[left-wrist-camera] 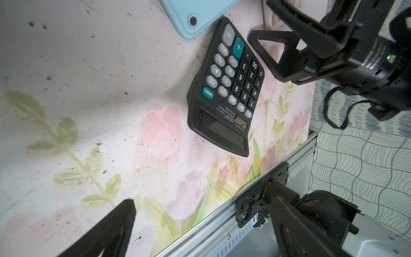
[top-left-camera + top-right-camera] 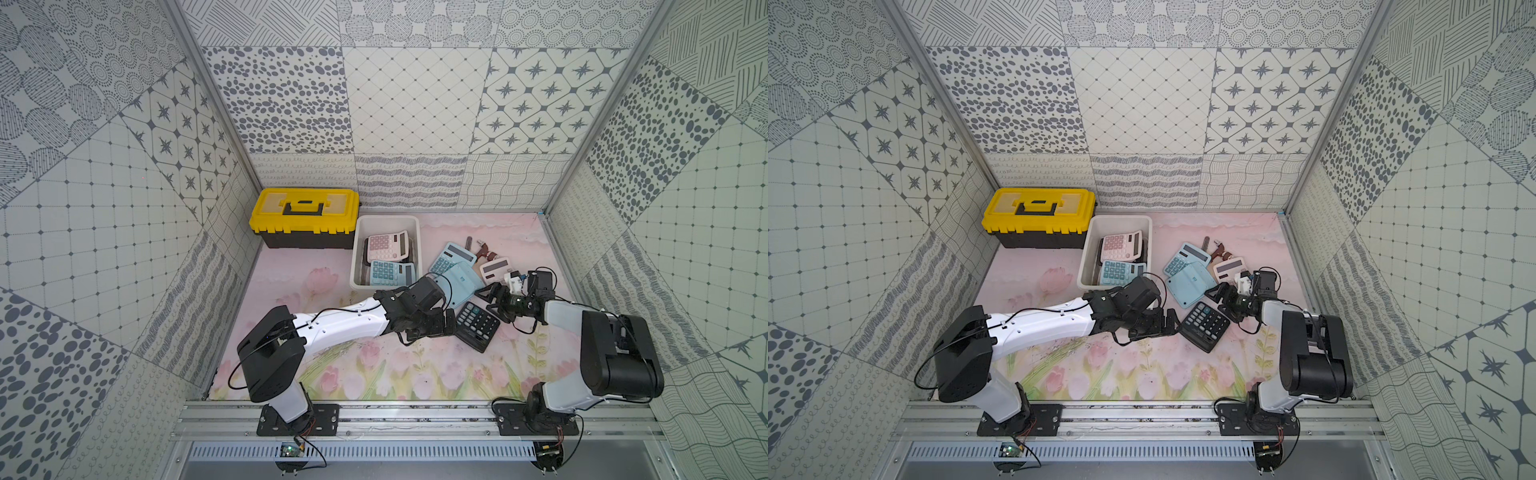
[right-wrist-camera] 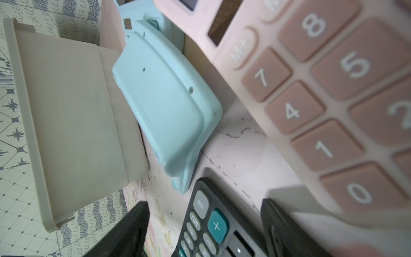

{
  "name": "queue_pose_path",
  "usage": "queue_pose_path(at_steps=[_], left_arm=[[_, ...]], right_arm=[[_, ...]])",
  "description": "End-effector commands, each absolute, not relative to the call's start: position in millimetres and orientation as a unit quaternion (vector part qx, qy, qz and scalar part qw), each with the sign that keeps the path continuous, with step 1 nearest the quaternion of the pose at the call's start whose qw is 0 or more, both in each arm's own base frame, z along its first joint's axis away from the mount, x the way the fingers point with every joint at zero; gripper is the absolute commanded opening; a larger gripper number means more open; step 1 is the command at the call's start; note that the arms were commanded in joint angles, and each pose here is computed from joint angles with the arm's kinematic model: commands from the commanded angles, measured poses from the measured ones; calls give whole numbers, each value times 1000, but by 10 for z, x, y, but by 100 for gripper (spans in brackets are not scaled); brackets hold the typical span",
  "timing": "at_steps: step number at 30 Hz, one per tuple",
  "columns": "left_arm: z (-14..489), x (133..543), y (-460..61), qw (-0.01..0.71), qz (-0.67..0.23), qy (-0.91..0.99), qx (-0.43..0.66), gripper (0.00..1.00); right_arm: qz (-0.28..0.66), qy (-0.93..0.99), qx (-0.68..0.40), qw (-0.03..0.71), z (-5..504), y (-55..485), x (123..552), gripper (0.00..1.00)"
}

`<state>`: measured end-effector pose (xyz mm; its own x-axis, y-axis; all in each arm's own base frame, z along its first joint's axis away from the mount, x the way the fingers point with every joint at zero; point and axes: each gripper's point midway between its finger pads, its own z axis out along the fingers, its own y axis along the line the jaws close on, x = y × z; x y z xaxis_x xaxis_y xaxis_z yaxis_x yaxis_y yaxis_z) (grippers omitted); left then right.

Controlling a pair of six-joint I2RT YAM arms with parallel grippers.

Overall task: Put the calculator in the storage box
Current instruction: Adjust the calculator at the center of the board.

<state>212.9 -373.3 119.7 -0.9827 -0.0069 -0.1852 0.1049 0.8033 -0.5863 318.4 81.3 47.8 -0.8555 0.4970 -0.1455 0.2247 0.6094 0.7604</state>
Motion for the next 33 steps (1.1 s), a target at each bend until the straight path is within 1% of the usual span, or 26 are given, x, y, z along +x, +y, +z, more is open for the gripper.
queue_pose_path(at_steps=[1,4,6,9,13,19,22,26,29,31,33], left_arm=[[1271,2142,-3710,104,-312,944,36,100],[1267,2125,-3668,105,-307,945,37,100],[1230,2107,-3631,104,-304,946,34,100],[1134,2060,-3621,91,-305,947,31,100],[997,1982,-3649,62,-313,947,28,100],[886,1927,-3551,51,-307,950,14,99],[818,1895,-3447,45,-297,954,2,98],[744,1846,-3339,41,-288,957,-9,96],[722,1839,-3333,40,-292,955,-14,91],[733,1852,-3386,36,-302,953,-12,84],[747,1867,-3462,29,-313,949,-14,69]], right_arm=[[387,884,212,156,473,830,3038,84],[393,881,214,156,538,873,2947,84],[394,880,221,148,505,896,2799,84],[401,876,225,146,522,946,2673,84],[408,878,213,133,538,1138,2515,84],[405,886,191,116,511,1460,2206,84],[406,888,183,115,543,1536,2120,84],[406,889,175,117,562,1570,2105,84],[410,891,166,108,539,1631,2090,84],[411,891,162,105,522,1668,2083,84],[409,892,161,104,506,1683,2071,84]])
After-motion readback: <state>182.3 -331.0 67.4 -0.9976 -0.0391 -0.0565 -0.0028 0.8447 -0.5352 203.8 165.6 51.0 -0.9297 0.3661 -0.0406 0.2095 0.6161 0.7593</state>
